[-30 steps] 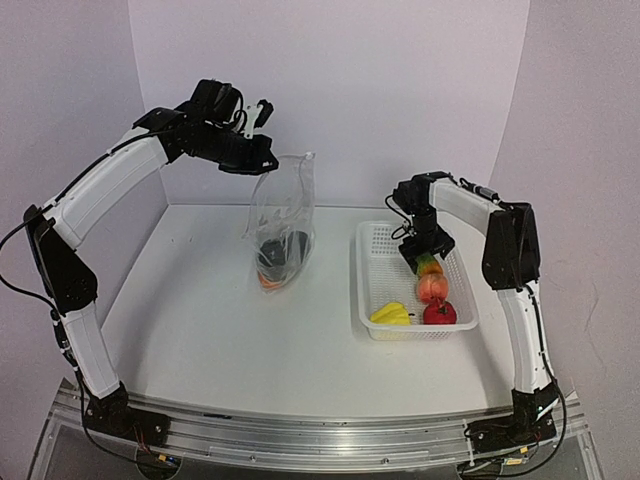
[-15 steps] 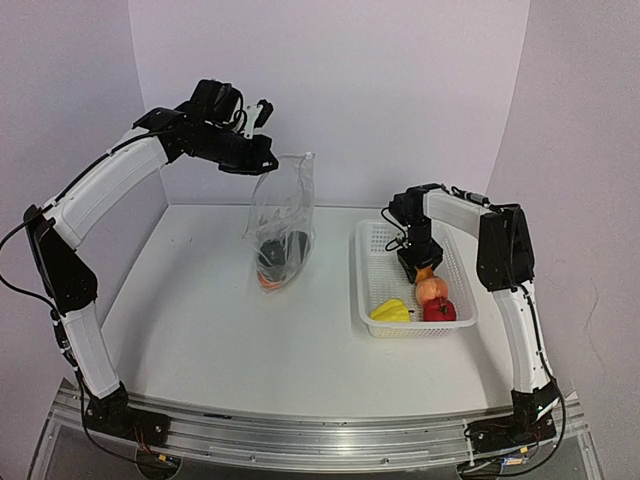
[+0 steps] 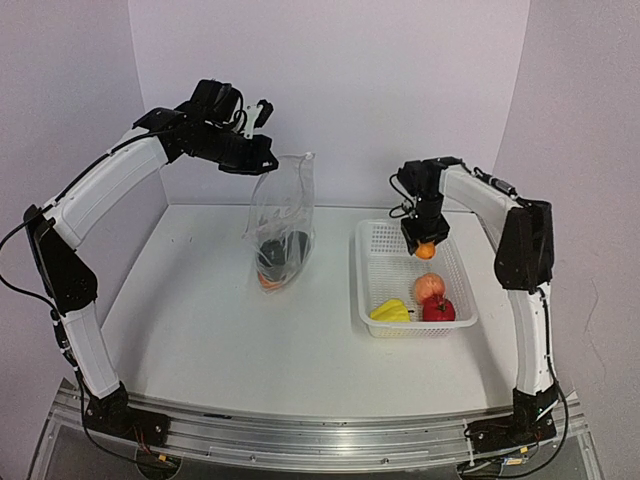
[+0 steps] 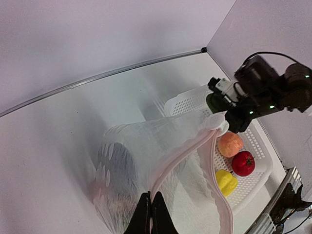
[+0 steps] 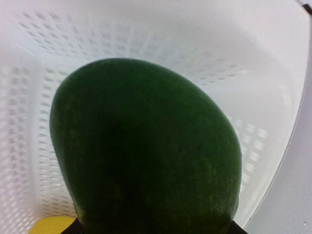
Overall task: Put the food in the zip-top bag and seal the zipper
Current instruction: Pick up the fake fruit from the bin, then place the fake fruit in the zipper food storage bag.
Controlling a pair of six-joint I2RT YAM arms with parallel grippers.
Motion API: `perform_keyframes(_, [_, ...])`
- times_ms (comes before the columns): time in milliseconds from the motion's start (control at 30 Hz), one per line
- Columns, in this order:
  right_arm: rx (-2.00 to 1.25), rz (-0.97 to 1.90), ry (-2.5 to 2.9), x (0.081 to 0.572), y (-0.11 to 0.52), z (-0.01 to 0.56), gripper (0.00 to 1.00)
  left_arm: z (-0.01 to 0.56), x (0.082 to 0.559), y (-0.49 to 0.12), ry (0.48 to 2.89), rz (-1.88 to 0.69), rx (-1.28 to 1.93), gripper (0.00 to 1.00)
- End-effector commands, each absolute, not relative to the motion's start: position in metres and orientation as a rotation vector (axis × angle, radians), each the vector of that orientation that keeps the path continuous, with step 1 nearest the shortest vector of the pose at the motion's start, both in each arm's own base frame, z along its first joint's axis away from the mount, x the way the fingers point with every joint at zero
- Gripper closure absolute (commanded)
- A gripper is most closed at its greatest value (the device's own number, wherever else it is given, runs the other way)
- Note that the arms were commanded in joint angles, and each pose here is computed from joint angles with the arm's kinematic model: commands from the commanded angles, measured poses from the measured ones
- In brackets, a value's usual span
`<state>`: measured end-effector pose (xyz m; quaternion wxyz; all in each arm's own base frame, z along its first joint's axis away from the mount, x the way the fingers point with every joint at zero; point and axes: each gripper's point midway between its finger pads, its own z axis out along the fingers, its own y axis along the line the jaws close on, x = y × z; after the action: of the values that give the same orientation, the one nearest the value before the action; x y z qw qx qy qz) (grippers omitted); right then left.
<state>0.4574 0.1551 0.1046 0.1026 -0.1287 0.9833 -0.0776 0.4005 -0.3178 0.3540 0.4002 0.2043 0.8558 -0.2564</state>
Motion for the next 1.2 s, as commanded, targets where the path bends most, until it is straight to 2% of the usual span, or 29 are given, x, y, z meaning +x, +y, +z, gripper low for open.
perform_keyframes(0, [-0.165, 0.074, 2.561, 0.454, 0.189, 0.26, 1.0, 0.381, 0.399, -0.317, 2.08, -0.666, 0.514, 1.0])
perform_keyframes(133, [-0.131, 0.345, 2.317, 0.433, 0.244, 0.341, 1.0, 0.38, 0.399, -0.318, 2.083, -0.674, 0.515, 1.0])
perform_keyframes(267, [-0.177, 0.7, 2.053, 0.406, 0.328, 0.402, 1.0, 0.38, 0.4, -0.319, 2.083, -0.682, 0.514, 1.0])
perform_keyframes(367, [-0.156, 0.973, 1.895, 0.39, 0.379, 0.429, 1.0, 0.382, 0.4, -0.32, 2.081, -0.689, 0.511, 1.0])
perform_keyframes(500, [-0.151, 1.166, 1.806, 0.371, 0.428, 0.445, 1.0, 0.384, 0.399, -0.321, 2.076, -0.696, 0.51, 1.0])
perform_keyframes(600, [-0.156, 1.204, 1.807, 0.361, 0.455, 0.435, 1.0, 0.386, 0.399, -0.321, 2.072, -0.701, 0.508, 1.0])
perform_keyframes(800, [-0.083, 1.237, 1.926, 0.363, 0.485, 0.382, 1.0, 0.391, 0.399, -0.324, 2.062, -0.724, 0.508, 1.0])
perform_keyframes(1067, [-0.2, 0.994, 2.1, 0.357, 0.49, 0.316, 1.0, 0.392, 0.398, -0.326, 2.061, -0.738, 0.508, 1.0])
perform_keyframes(1100, [-0.209, 0.965, 2.142, 0.356, 0.489, 0.304, 0.99, 0.392, 0.399, -0.326, 2.06, -0.739, 0.506, 1.0])
perform_keyframes(1167, [-0.241, 0.9, 2.216, 0.354, 0.488, 0.281, 0.92, 0.394, 0.398, -0.326, 2.057, -0.742, 0.508, 1.0])
